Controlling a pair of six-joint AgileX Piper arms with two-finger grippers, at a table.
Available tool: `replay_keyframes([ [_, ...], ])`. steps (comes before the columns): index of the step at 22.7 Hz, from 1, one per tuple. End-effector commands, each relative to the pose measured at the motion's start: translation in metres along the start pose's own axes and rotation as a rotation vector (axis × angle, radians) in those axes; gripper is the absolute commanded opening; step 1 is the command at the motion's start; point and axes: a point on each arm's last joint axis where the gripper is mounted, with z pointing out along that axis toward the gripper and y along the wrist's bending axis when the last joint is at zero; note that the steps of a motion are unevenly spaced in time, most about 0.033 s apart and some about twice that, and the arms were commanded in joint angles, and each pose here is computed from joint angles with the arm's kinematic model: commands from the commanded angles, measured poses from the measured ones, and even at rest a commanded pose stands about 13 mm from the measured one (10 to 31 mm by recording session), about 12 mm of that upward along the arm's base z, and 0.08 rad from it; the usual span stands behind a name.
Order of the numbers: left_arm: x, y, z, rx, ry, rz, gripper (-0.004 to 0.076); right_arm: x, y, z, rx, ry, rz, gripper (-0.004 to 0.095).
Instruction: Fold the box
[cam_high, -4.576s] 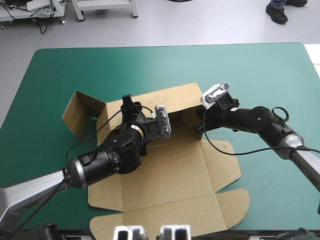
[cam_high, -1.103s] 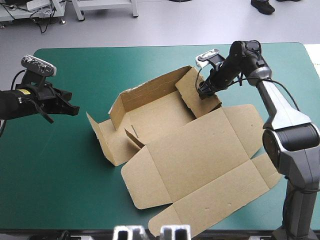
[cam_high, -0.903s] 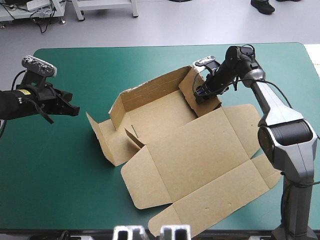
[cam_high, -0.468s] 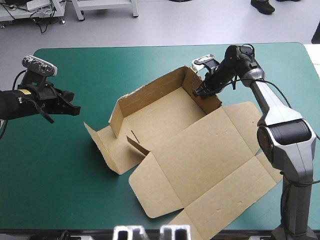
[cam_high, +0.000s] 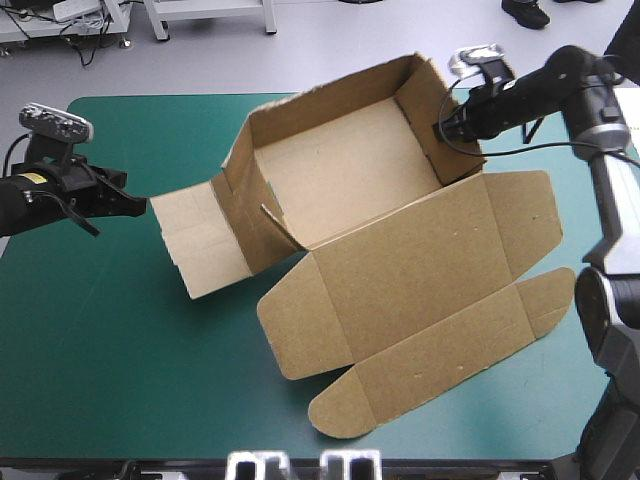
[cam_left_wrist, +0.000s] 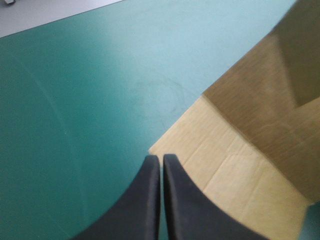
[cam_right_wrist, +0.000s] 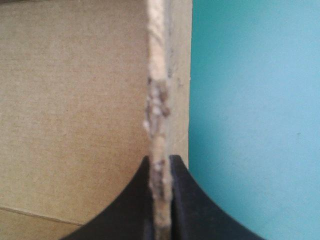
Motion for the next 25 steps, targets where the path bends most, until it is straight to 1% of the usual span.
replay_keyframes([
  [1,-0.011,0.014,-0.009,-0.053,-0.118,-0.082,0.0009,-0.013,0.030,-0.083,-0.030,-0.207,-0.048,-0.0024],
  [3,-0.009,0.026,0.002,-0.047,-0.105,-0.137,0.0009,-0.012,0.040,-0.118,-0.023,-0.291,-0.067,-0.0024],
  [4,-0.008,0.031,0.008,-0.043,-0.095,-0.151,0.0009,-0.011,0.044,-0.128,-0.015,-0.312,-0.074,-0.0025],
  [5,-0.006,0.037,0.021,-0.020,-0.077,-0.178,0.0009,-0.009,0.049,-0.143,0.005,-0.340,-0.084,-0.0025],
  [8,-0.002,0.043,0.043,0.029,-0.041,-0.202,0.0010,-0.007,0.060,-0.160,0.017,-0.374,-0.102,-0.0025],
  [10,0.000,0.042,0.064,0.148,-0.031,-0.235,0.0010,-0.004,0.068,-0.171,0.029,-0.395,-0.110,-0.0025],
  [11,-0.001,0.037,0.076,0.271,-0.046,-0.271,0.0010,-0.002,0.068,-0.177,0.031,-0.406,-0.095,-0.0025],
  [12,-0.003,0.034,0.079,0.339,-0.064,-0.279,0.0010,-0.001,0.069,-0.178,0.025,-0.411,-0.096,-0.0025],
  [13,-0.008,0.025,0.084,0.525,-0.126,-0.303,0.0009,0.004,0.068,-0.180,0.023,-0.414,-0.099,-0.0025],
  [16,-0.017,0.014,0.083,0.771,-0.235,-0.334,0.0009,0.010,0.061,-0.179,0.028,-0.405,-0.079,-0.0025],
  [18,-0.021,0.007,0.083,0.843,-0.263,-0.333,0.0009,0.012,0.057,-0.177,0.020,-0.403,-0.073,-0.0025],
  [20,-0.024,-0.011,0.087,0.886,-0.232,-0.294,0.0009,0.012,0.056,-0.176,0.008,-0.409,-0.072,-0.0024],
  [21,-0.026,-0.024,0.089,0.919,-0.216,-0.272,0.0009,0.010,0.057,-0.174,-0.023,-0.422,-0.067,-0.0025],
  [22,-0.027,-0.033,0.090,0.943,-0.206,-0.257,0.0009,0.009,0.057,-0.173,-0.036,-0.428,-0.063,-0.0024],
  [25,-0.031,-0.055,0.090,1.012,-0.205,-0.225,0.0009,0.008,0.055,-0.170,-0.055,-0.430,-0.062,-0.0024],
])
